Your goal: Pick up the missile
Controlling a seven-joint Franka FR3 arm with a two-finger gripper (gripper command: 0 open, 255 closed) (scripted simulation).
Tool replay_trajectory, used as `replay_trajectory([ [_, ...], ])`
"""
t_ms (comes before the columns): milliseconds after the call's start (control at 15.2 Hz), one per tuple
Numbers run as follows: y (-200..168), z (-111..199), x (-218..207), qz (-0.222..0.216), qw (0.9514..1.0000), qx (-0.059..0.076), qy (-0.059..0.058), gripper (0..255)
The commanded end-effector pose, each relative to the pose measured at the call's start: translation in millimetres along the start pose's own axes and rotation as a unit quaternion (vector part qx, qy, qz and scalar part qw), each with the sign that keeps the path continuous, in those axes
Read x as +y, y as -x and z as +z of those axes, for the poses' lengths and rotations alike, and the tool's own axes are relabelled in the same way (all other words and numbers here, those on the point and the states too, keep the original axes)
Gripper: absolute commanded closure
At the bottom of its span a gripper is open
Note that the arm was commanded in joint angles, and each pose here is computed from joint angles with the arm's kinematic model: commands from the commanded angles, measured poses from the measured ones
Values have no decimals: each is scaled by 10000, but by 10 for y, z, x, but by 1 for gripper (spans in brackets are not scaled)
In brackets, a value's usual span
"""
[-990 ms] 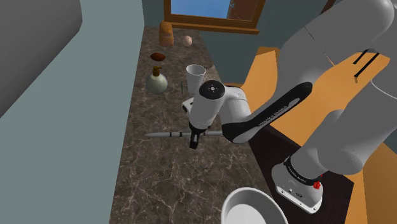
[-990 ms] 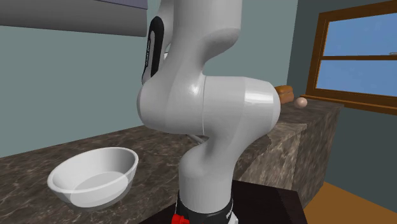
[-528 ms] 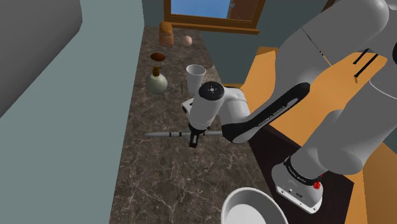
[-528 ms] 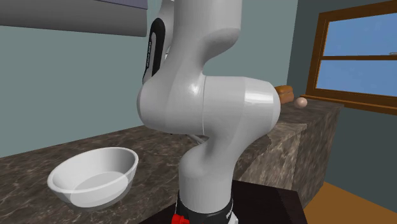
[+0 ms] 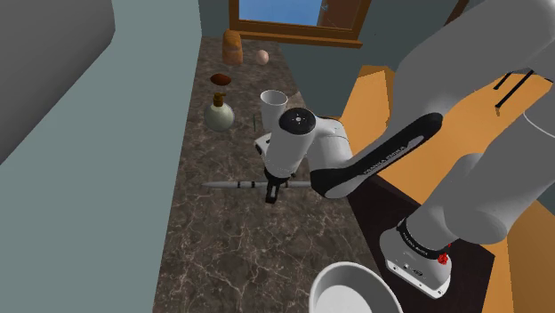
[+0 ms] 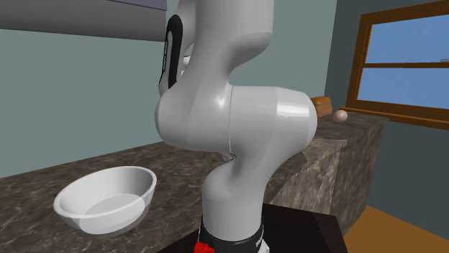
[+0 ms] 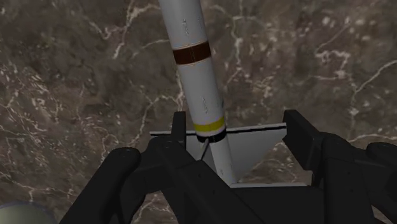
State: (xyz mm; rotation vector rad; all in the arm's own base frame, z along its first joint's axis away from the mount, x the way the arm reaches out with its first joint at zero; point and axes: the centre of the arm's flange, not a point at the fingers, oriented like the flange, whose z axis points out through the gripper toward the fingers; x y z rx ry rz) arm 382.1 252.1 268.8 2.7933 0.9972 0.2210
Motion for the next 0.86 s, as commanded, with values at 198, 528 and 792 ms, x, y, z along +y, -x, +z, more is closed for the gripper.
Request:
replay_trajectory([
  [198, -17, -253, 55, 1, 10000, -2, -4, 255],
  [528, -39, -511, 110, 1, 10000, -2, -4, 255],
  [792, -48, -621, 133, 1, 10000, -1, -4, 255],
])
